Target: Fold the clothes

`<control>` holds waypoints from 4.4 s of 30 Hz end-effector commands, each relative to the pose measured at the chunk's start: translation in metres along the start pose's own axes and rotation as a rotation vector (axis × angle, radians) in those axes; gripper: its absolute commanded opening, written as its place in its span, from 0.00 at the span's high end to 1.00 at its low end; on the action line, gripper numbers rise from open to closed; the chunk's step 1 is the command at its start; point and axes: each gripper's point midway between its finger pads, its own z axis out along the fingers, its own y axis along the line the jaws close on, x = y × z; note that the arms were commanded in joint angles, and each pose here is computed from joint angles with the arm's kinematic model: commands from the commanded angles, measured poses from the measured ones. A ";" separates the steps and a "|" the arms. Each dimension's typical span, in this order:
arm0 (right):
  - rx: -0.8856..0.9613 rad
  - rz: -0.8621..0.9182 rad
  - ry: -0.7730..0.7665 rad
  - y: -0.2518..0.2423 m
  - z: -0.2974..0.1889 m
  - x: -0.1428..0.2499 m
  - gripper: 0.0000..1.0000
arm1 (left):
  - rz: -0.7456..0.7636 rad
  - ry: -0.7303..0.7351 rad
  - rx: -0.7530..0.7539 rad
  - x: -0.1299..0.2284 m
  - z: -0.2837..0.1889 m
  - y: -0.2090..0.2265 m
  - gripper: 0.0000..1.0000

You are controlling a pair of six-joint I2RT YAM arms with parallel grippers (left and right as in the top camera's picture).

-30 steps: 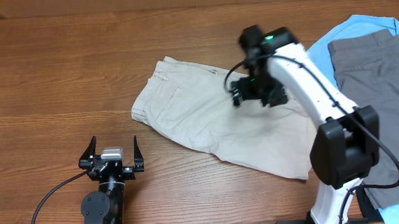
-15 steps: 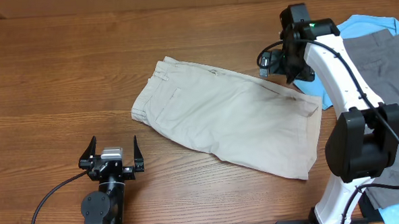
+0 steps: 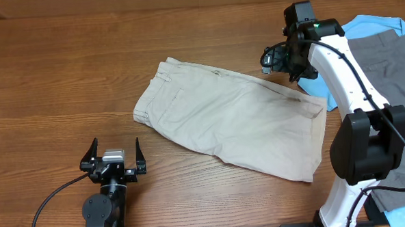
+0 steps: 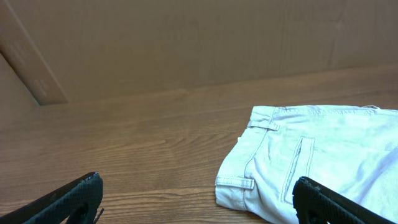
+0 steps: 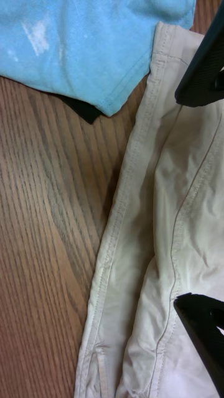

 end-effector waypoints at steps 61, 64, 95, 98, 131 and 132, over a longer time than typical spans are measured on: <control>-0.005 0.003 -0.039 0.000 -0.014 -0.005 0.00 | -0.444 1.451 0.470 -0.034 0.102 -0.124 0.84; -0.005 0.003 -0.039 0.000 -0.014 -0.005 0.00 | -0.423 1.559 0.453 0.004 0.108 -0.135 0.96; -0.005 0.003 -0.039 0.000 -0.014 -0.005 0.00 | -0.316 1.716 -0.592 0.190 0.106 -0.037 0.96; -0.005 0.003 -0.039 0.000 -0.014 -0.005 0.00 | -0.403 1.741 -0.723 0.198 0.089 -0.024 0.96; -0.005 0.003 -0.039 0.000 -0.014 -0.005 0.00 | -0.413 1.380 -0.230 0.046 0.142 -0.002 0.29; -0.005 0.003 -0.039 0.000 -0.014 -0.005 0.00 | -0.414 1.383 -0.231 0.048 0.143 -0.002 0.28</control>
